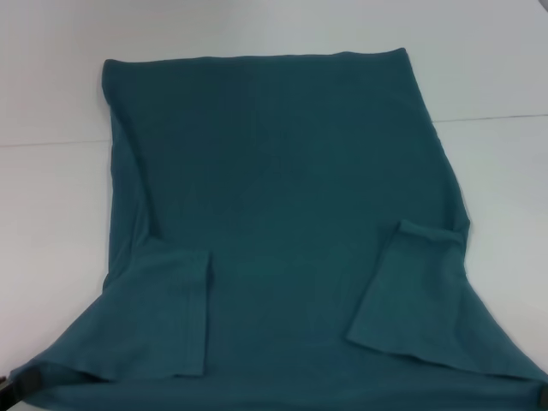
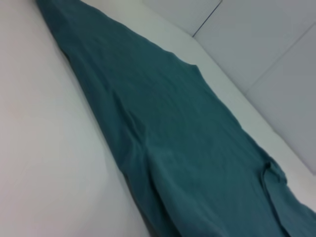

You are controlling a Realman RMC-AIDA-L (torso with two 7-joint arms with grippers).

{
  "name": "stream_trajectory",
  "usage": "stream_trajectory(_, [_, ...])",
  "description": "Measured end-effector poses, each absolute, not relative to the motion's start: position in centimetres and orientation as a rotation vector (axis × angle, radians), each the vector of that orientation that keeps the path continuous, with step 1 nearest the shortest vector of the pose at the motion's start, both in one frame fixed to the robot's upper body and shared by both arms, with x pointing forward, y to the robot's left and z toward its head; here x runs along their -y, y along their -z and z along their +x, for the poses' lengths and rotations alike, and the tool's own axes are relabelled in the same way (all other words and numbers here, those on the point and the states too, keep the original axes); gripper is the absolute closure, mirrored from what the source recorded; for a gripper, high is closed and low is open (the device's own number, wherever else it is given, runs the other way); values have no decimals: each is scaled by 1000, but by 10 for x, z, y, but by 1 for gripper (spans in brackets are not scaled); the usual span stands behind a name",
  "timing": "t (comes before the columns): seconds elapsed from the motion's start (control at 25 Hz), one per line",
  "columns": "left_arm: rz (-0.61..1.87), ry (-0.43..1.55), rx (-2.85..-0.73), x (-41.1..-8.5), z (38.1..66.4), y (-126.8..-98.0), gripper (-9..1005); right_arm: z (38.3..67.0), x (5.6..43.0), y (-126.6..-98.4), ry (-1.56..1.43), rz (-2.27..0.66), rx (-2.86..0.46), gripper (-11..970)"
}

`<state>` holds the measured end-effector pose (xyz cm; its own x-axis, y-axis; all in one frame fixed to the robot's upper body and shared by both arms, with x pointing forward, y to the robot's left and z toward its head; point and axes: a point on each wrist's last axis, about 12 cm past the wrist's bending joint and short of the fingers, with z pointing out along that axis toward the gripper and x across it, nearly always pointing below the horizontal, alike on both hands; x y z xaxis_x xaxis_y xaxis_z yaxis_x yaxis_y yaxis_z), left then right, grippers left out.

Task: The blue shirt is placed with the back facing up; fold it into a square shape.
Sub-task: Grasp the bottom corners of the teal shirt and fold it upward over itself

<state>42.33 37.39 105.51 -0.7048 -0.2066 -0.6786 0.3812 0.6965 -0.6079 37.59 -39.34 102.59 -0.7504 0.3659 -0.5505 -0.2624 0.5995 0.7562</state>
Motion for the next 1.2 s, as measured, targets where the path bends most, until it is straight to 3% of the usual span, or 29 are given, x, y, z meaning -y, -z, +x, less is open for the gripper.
stream_trajectory(0.32, [99,1022,-2129,-380,401,-1057,965,371,397,-1028,-1151,91,-2114,920])
stream_trajectory(1.2, [76,1026,-2126,-383,388,-1054,965,365,401,-1031,-1150,102,-2078,920])
